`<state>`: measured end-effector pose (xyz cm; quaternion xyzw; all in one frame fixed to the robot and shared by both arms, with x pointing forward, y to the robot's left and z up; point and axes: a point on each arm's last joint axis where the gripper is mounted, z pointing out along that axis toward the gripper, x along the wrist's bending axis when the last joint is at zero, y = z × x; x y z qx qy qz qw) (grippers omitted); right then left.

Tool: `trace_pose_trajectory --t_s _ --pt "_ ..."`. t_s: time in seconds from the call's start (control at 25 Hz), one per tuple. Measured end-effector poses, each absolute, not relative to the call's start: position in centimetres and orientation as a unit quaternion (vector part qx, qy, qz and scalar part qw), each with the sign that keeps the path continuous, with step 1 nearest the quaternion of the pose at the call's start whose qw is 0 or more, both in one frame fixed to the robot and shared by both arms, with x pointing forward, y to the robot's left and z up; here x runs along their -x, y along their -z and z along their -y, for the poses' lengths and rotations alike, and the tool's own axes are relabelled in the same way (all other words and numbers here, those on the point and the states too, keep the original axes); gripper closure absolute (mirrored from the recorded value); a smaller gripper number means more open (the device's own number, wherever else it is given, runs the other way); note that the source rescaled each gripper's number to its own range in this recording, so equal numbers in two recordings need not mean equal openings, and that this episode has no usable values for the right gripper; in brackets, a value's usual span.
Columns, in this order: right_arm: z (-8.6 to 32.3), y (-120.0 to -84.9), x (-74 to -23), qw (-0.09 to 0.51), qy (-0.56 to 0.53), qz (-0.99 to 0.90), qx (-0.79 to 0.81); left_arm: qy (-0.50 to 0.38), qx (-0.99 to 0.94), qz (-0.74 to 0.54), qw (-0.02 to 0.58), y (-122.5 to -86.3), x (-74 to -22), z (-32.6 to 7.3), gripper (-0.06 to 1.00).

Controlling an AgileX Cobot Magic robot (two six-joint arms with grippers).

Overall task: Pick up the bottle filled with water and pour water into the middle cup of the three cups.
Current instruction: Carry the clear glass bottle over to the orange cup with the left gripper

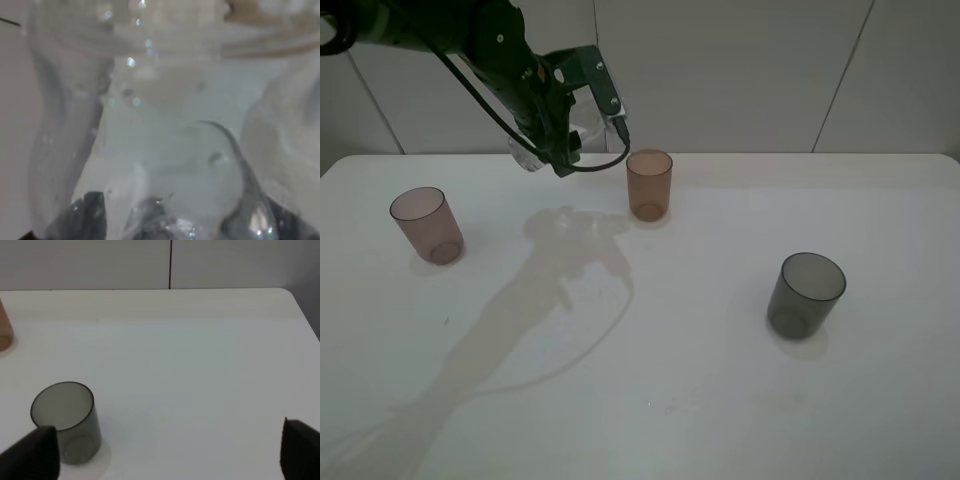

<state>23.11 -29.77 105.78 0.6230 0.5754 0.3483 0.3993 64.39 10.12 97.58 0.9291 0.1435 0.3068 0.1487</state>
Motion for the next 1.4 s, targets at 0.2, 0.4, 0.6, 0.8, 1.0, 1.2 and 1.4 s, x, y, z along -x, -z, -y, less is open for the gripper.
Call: trace_pose_trajectory --t_s 0.2,0.4,0.6,0.8,1.0,1.2,1.4 --pt "29.8 -105.8 -23.1 0.399 -0.348 -0.575 -0.623 -0.293 -0.940 -0.125 0.121 -96.4 -64.1 -9.5 0.93" --pt "29.8 -105.8 -23.1 0.399 -0.348 -0.575 -0.623 -0.289 -0.948 -0.100 0.083 -95.5 -64.4 -9.2 0.93" --pt "29.8 -105.8 -23.1 0.399 -0.348 -0.575 -0.623 -0.306 -0.947 -0.076 0.065 -96.1 -64.6 -8.9 0.93" --pt "29.8 -105.8 -23.1 0.399 -0.348 -0.575 -0.623 -0.312 -0.947 -0.058 0.053 -95.9 -64.6 -8.6 0.93" --pt "29.8 -105.8 -23.1 0.399 -0.348 -0.575 -0.623 -0.313 -0.948 -0.045 0.033 -95.6 -64.7 -8.3 0.93" --pt "29.8 -105.8 -23.1 0.401 -0.346 -0.575 -0.623 -0.310 -0.950 -0.043 0.006 -95.6 -65.0 -8.0 0.93" --pt "29.8 -105.8 -23.1 0.399 -0.348 -0.575 -0.623 -0.312 -0.949 -0.038 0.005 -95.4 -65.0 -7.7 0.93"
